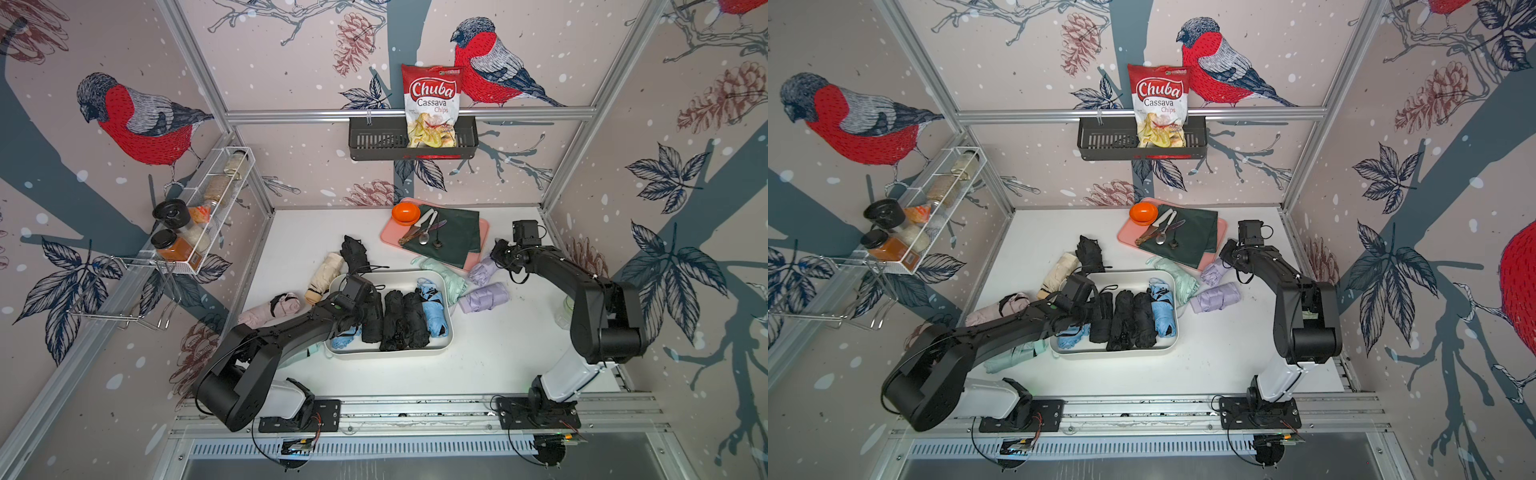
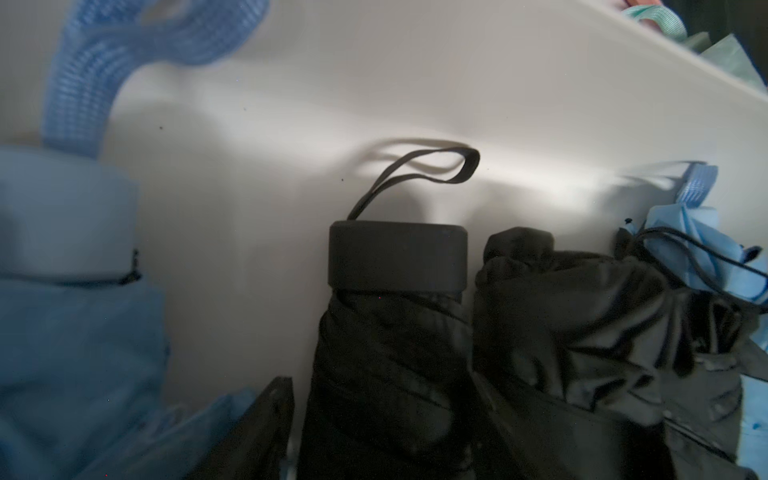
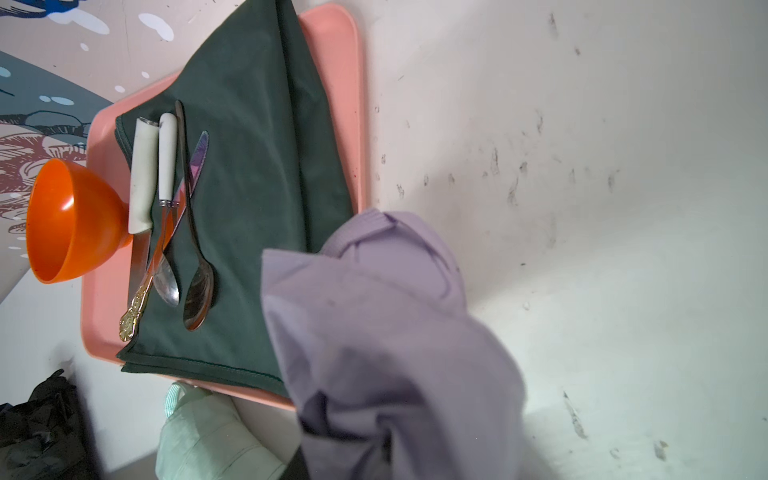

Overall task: Put the umbrella into the storage box
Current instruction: Adjust the umbrella in the storage box.

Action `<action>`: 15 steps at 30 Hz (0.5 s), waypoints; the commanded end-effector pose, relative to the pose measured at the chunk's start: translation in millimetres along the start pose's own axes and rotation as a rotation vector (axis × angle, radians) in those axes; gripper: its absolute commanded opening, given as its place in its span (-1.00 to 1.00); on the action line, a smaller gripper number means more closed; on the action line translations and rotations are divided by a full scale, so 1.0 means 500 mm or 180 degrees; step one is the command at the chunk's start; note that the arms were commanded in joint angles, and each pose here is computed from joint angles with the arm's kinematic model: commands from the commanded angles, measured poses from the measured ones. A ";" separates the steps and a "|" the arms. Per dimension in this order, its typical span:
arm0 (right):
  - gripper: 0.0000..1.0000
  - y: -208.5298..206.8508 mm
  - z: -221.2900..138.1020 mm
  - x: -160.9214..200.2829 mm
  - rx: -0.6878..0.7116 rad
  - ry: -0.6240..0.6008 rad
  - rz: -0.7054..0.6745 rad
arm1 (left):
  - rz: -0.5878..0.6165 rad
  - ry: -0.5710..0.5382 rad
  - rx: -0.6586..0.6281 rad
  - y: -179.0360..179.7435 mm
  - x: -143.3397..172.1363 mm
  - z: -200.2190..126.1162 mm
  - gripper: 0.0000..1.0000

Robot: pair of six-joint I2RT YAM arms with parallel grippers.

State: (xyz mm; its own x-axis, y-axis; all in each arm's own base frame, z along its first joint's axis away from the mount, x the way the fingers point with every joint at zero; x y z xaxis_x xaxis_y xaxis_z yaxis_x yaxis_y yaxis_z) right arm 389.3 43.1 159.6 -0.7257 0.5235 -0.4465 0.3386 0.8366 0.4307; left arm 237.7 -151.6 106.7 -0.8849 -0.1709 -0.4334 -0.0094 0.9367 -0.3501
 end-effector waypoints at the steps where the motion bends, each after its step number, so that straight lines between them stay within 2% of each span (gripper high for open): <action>1: -0.41 0.015 -0.017 -0.016 -0.0078 -0.0117 -0.0055 | 0.0037 0.0188 0.0180 -0.008 0.012 0.005 0.43; 6: -0.41 0.032 -0.035 -0.023 -0.0120 -0.0163 -0.0122 | 0.0045 0.0270 0.0351 -0.018 0.015 0.006 0.39; 15: -0.47 0.062 -0.064 -0.028 -0.0189 -0.0244 -0.0238 | 0.0057 0.0168 0.0646 -0.043 -0.002 -0.021 0.18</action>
State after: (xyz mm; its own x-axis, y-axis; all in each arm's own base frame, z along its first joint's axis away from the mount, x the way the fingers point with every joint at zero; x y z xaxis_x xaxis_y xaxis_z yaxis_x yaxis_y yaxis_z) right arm 389.7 53.9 193.5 -0.7111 0.4858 -0.5083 0.2687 0.8558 0.4420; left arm 230.2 -160.5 111.0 -0.9156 -0.1355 -0.3786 0.0479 0.8981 -0.4372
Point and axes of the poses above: each gripper's point midway between its finger pads, its own z axis out along the fingers, its own y axis along the line the jaws close on, x = y × z, the point moved 8 cm from there along -z, back along the fingers, and after that the axes turned 3 degrees about z, right-handed, at the moved point
